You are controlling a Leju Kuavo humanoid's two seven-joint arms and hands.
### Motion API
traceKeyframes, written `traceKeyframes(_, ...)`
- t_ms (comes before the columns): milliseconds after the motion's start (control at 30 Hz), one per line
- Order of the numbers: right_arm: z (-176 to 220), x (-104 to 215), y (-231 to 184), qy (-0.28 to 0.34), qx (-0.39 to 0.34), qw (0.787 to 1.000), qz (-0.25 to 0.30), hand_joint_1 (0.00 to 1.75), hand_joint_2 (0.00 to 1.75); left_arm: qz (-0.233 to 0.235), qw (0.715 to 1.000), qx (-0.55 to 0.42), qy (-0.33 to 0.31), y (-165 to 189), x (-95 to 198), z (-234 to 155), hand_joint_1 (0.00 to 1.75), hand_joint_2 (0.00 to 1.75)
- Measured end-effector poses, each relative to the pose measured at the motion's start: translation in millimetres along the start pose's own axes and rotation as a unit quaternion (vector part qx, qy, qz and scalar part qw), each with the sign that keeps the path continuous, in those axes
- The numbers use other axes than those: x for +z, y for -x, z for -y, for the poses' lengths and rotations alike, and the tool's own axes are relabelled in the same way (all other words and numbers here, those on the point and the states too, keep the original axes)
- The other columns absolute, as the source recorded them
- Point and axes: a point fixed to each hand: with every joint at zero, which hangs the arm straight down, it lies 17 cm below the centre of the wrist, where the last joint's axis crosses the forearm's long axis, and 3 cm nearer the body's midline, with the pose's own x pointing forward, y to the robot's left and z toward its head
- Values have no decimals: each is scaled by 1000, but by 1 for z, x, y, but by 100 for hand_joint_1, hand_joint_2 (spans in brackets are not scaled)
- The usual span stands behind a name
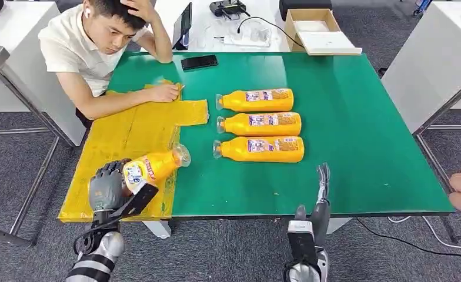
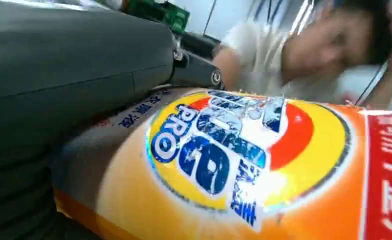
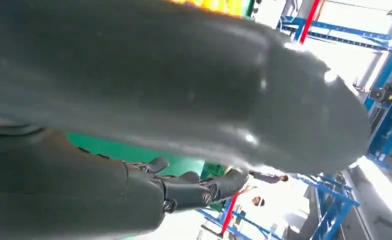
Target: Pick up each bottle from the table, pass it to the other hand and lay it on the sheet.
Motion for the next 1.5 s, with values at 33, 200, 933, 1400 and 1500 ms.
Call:
traceKeyframes(33, -2, -1, 1, -1, -1, 1000, -1, 0, 0, -7, 1000, -6, 16, 7, -4, 7, 159, 175)
traceKeyframes(200, -6, -2, 4, -3, -3, 1000, -6, 0, 0, -20, 998, -27, 44, 23, -23, 15, 91, 175)
traceKeyframes(933, -9, 6, 32, -14, 16, 1000, -20, 0, 0, 39, 932, 258, 253, -52, 10, 64, 0, 175)
traceKeyframes(1400, -4, 12, 40, -3, 34, 999, -31, 0, 0, 172, 881, 441, -7, -150, 29, -77, 0, 175)
traceKeyframes(1500, -5, 12, 40, -1, 34, 999, -31, 0, 0, 183, 867, 462, -23, -160, 33, -92, 0, 175)
